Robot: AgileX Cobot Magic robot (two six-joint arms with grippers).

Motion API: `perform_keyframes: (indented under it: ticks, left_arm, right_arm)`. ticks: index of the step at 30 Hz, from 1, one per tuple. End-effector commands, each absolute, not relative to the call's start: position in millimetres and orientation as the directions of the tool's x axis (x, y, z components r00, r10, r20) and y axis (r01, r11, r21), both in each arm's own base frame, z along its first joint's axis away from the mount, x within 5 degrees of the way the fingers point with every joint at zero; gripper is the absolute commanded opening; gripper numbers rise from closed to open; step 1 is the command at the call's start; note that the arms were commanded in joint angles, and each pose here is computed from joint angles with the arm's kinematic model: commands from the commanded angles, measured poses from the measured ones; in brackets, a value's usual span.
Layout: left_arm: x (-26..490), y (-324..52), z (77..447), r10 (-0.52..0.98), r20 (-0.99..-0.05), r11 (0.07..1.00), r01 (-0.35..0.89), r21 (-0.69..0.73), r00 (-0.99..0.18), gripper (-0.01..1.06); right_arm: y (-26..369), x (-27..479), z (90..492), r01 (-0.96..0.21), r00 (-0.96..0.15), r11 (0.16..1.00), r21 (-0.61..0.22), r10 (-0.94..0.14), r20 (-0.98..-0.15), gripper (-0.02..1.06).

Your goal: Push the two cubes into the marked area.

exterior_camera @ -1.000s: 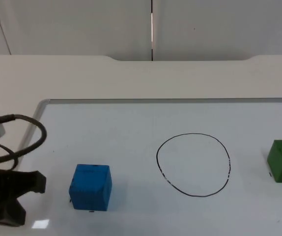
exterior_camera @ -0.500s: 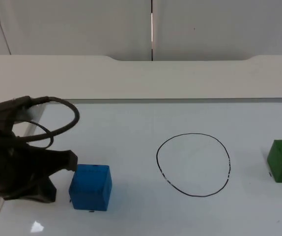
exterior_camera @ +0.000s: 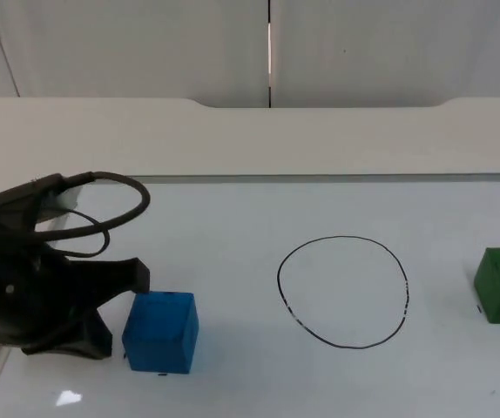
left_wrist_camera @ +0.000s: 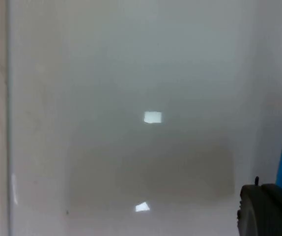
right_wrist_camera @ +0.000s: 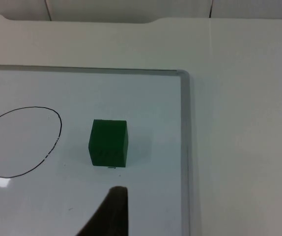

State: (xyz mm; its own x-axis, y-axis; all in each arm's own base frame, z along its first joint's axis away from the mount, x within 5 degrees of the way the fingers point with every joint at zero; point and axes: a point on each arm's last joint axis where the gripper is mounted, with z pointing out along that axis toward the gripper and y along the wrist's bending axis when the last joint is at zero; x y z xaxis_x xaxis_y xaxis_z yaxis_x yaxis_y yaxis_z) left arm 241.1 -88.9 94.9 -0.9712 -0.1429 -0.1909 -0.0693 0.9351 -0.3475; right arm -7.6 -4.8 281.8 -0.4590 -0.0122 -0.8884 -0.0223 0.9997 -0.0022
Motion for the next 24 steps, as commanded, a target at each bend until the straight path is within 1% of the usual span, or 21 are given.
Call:
perform_keyframes:
  ticks: [1,9,11,24]
  left_arm:
    - [242.5,-93.7,94.9,-0.176,-0.195,0.93,-0.097,-0.356,-0.965,0.0]
    - [236.5,-109.2,94.9,-0.121,-0.2,0.935,-0.044,-0.353,-0.972,0.0]
    - [236.5,-110.8,94.8,-0.114,-0.214,0.939,-0.034,-0.343,-0.97,0.0]
    - [237.4,-111.4,95.2,-0.169,-0.202,0.928,-0.087,-0.362,-0.965,0.0]
  right_arm:
    - [-4.9,-7.2,280.1,-0.015,-0.457,1.0,-0.006,-0.012,-0.889,1.05]
    - [-5.0,-7.2,280.1,-0.013,-0.457,1.0,-0.008,-0.013,-0.889,1.05]
    - [-5.0,-7.2,280.1,-0.013,-0.457,1.0,-0.008,-0.013,-0.889,1.05]
    - [-5.0,-7.2,280.1,-0.013,-0.457,1.0,-0.008,-0.013,-0.889,1.05]
